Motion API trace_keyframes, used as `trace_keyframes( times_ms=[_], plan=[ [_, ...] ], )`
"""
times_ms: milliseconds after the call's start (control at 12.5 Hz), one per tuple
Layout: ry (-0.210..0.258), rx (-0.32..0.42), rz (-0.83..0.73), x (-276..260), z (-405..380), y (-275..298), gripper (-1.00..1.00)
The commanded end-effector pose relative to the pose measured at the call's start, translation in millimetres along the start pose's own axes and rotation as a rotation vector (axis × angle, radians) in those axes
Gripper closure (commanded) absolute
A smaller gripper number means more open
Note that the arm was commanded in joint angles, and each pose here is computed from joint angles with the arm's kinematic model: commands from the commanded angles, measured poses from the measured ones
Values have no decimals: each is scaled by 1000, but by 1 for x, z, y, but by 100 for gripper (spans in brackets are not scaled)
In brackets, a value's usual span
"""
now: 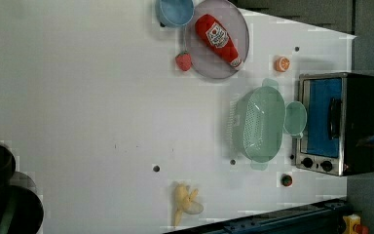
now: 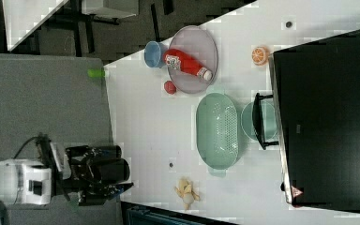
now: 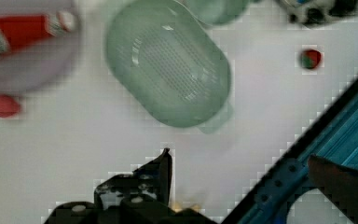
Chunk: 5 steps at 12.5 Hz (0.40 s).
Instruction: Drag strainer left to right.
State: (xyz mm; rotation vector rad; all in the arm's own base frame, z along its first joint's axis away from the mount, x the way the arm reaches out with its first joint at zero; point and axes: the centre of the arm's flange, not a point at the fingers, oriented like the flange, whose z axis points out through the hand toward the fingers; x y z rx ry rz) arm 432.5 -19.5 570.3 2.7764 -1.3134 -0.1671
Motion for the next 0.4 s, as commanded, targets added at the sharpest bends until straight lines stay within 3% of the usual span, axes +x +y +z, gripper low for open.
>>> trace_keyframes(
  times_ms=[80,400],
  plan=[
    [-40,-5,-12,11,9,-1,-100],
    [-51,-19,-12,14,16,-5,-100]
  ],
)
